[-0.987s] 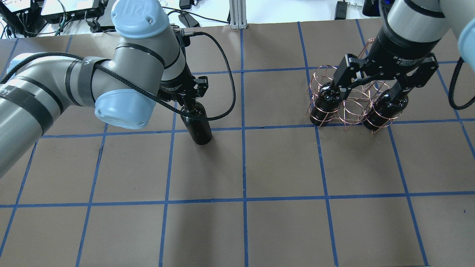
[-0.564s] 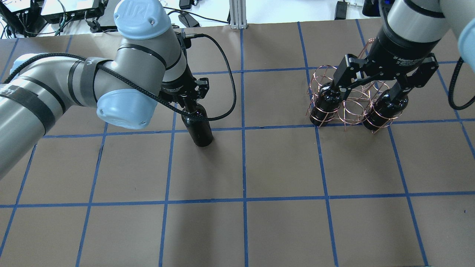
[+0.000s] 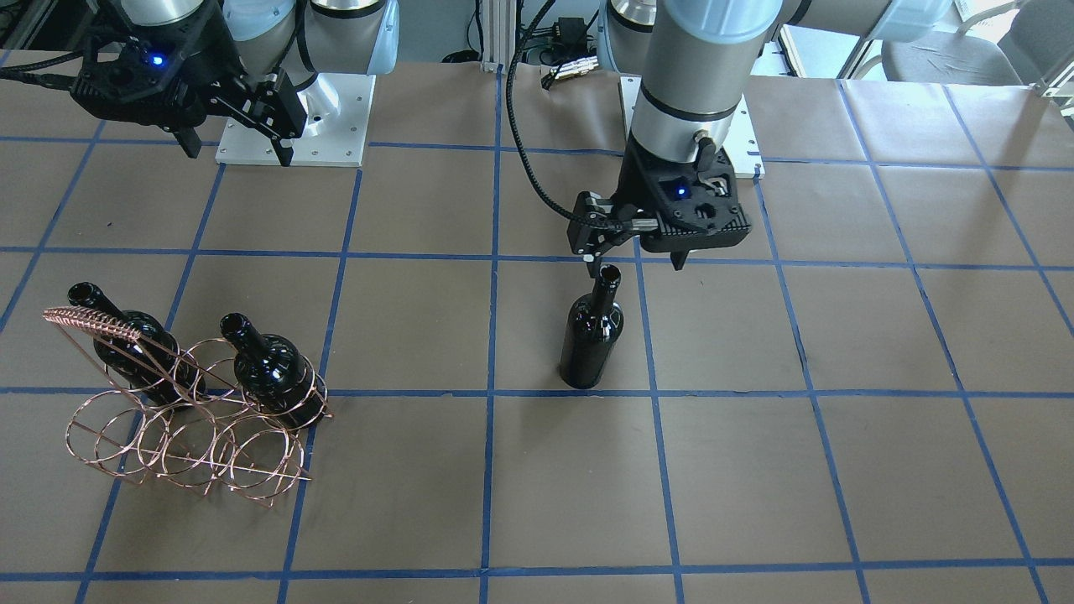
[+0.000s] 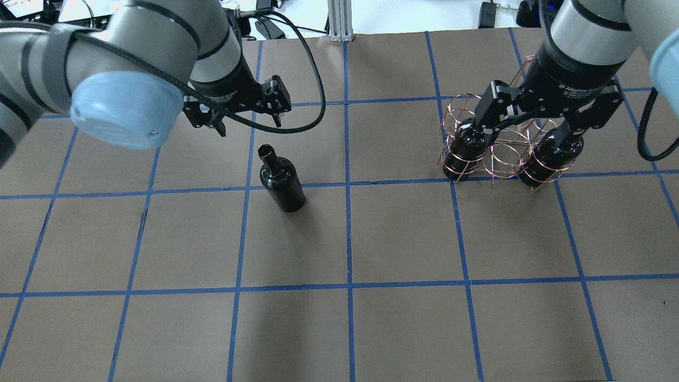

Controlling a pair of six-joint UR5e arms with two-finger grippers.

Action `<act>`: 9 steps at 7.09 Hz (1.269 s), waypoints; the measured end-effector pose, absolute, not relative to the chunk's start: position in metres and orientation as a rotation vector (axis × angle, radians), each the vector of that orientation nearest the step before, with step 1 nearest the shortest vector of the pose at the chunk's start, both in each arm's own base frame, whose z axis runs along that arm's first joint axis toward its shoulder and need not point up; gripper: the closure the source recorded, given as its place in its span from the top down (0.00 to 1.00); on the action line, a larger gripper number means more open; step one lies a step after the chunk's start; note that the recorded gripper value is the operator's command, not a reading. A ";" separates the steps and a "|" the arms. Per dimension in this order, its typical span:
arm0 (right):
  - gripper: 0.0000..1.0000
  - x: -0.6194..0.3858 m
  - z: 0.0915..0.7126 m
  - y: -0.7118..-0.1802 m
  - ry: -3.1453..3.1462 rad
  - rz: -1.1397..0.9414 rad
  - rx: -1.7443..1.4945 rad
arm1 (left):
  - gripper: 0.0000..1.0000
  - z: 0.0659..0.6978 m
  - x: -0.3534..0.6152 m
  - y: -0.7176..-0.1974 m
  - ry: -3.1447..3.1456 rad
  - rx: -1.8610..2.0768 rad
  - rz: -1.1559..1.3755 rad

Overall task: Place wine into wine basket
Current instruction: 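Open the left gripper and withdraw it while the right arm reaches toward the bottle, then lower the right gripper over the bottle neck and close it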

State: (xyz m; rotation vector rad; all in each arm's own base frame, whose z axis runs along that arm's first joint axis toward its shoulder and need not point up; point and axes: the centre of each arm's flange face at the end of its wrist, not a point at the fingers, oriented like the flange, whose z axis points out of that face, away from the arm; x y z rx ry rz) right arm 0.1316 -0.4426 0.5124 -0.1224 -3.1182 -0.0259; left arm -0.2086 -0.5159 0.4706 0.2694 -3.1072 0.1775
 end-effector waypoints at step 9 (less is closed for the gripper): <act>0.99 0.441 0.439 -0.441 -3.192 0.098 -0.260 | 1.00 0.515 -0.021 -0.534 -3.207 0.423 0.146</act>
